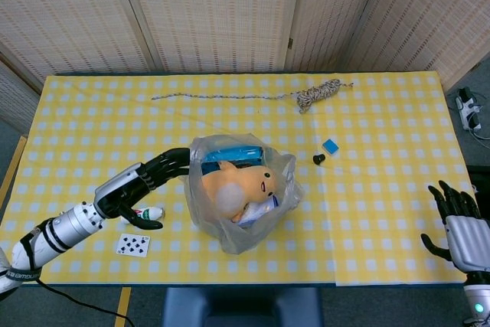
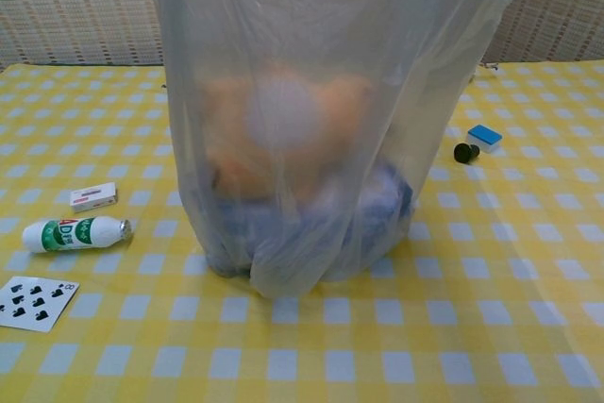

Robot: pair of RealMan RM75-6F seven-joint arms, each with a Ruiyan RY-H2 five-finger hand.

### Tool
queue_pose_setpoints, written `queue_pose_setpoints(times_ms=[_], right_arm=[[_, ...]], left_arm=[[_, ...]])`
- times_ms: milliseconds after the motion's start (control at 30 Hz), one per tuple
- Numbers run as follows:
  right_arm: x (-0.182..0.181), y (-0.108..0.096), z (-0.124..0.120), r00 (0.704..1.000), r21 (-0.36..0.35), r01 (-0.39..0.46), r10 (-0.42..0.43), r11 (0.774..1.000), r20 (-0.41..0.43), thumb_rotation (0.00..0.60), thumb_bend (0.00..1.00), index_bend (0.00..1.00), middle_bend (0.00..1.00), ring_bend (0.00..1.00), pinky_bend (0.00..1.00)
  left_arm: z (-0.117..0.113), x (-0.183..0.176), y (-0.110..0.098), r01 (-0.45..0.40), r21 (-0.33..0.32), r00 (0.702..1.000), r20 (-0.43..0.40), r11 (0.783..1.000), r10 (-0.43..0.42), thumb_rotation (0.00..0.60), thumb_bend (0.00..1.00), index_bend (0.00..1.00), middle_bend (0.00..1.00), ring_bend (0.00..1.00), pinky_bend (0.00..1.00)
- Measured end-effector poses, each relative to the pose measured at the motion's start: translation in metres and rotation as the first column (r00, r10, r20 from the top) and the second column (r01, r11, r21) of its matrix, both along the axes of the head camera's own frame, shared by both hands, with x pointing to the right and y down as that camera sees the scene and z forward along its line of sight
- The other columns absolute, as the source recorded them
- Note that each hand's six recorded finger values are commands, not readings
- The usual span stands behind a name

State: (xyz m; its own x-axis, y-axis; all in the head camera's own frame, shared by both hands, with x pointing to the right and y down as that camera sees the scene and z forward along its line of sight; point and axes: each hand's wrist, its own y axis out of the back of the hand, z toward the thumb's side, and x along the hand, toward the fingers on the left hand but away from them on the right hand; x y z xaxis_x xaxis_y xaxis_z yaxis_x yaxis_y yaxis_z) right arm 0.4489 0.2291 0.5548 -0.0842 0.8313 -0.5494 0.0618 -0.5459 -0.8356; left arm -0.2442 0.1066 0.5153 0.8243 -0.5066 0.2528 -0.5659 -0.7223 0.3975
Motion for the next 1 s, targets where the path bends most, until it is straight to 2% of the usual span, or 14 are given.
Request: queue_pose_setpoints(times_ms=[233, 1000], right_arm=[[0.004, -0.001, 0.0, 1.0, -0.002, -0.012, 0.012, 1.0, 0.0, 0.6, 0.32, 0.0, 0.0, 0.0, 0.0], [0.008, 0.0, -0.001, 1.0, -0.016, -0.027, 0.027, 0.999, 0.014, 0.6, 0.32, 0.0, 0.0, 0.0, 0.0]], left_arm=[[0.007, 0.018, 0.004, -0.058, -0.039, 0.998, -0.029, 0.998, 0.057, 0.6, 0.13, 0.07, 0.07, 0.05, 0.1], [0.025, 0.063, 0.006, -0.186, -0.042, 0.978, -0.109, 0.982, 0.18, 0.6, 0.13, 0.08, 0.07, 0.05, 0.09]])
